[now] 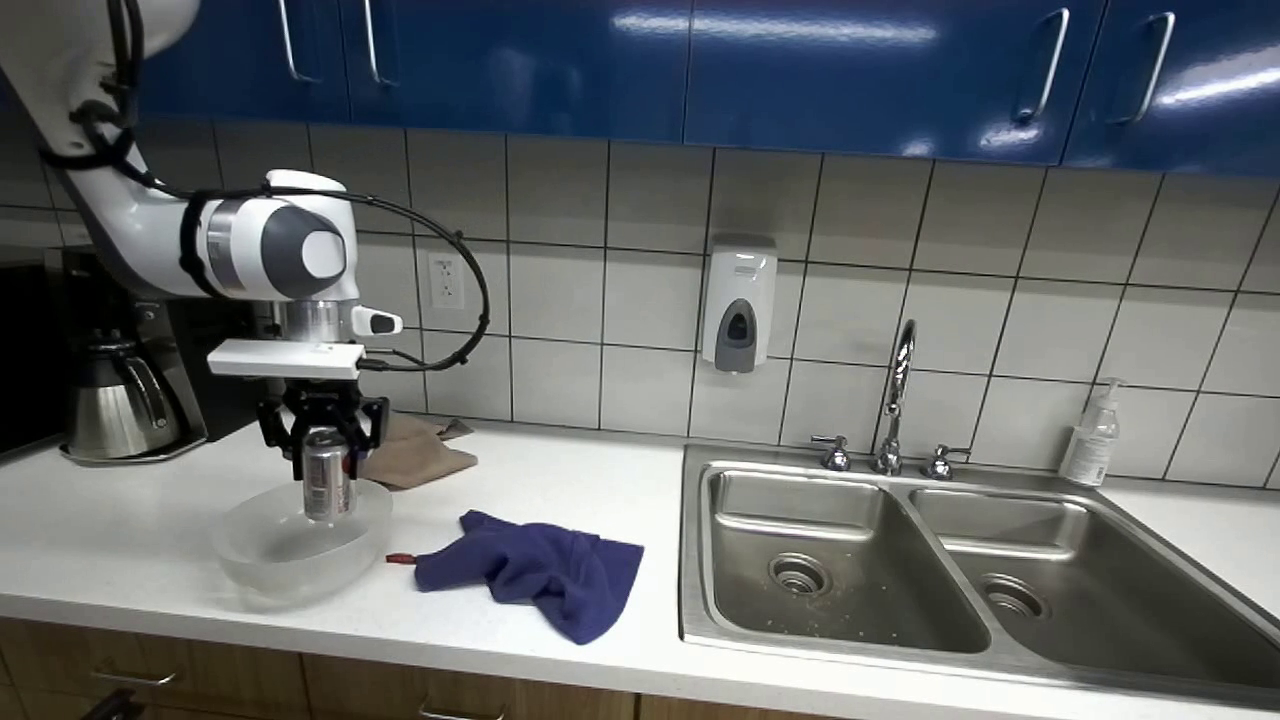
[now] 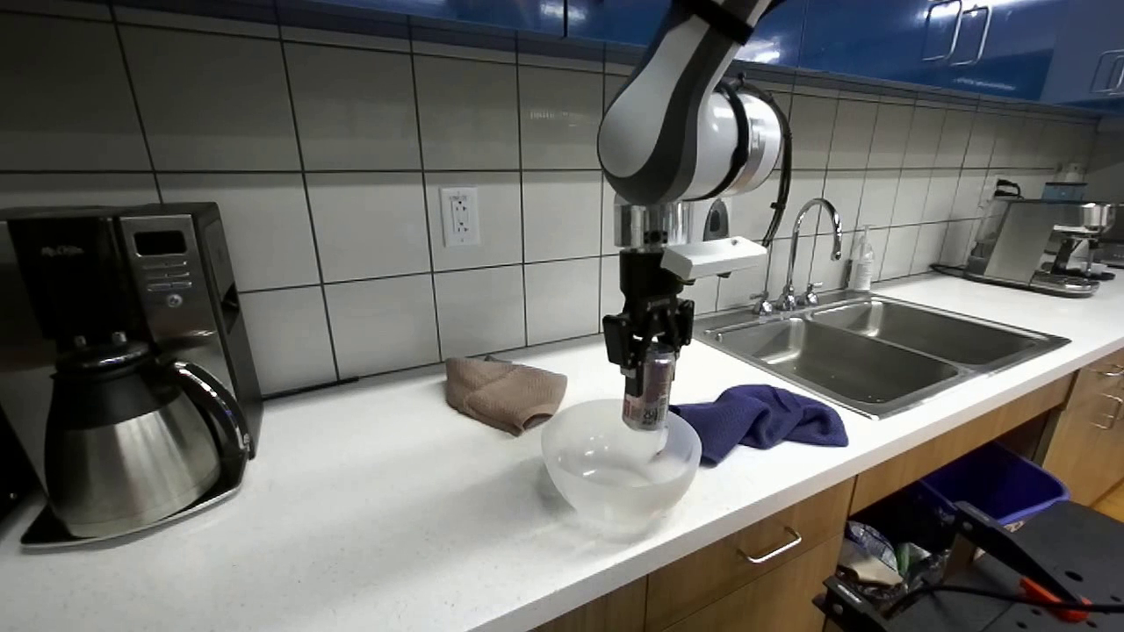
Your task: Put the grey can in the plastic bowl
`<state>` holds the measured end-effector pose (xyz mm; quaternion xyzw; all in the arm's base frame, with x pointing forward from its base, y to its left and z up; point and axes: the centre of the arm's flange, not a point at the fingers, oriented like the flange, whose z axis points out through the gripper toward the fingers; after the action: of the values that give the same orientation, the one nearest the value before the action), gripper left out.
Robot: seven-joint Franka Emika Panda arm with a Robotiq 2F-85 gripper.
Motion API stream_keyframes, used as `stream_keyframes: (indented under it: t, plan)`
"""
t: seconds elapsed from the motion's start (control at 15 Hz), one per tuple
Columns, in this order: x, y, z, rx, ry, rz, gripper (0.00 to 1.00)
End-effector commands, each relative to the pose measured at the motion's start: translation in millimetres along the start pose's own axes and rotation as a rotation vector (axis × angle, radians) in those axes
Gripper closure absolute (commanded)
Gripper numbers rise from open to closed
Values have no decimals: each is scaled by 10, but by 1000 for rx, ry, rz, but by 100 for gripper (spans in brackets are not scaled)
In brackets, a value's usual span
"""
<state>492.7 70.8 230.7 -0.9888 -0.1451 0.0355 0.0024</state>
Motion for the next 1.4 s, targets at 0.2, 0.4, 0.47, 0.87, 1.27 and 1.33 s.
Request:
stream_keyframes:
  t: [0.2, 0.4, 0.47, 0.87, 1.27, 1.33]
  plan:
    - [327, -226, 425, -73, 24, -117, 61]
    - [376, -319, 605, -97, 19, -167, 61]
    - [388, -339, 647, -101, 17, -180, 61]
    - [427, -377, 696, -107, 15, -207, 61]
    - [391, -345, 701, -126, 2, -214, 4]
    - [382, -335, 702, -130, 0, -216, 1]
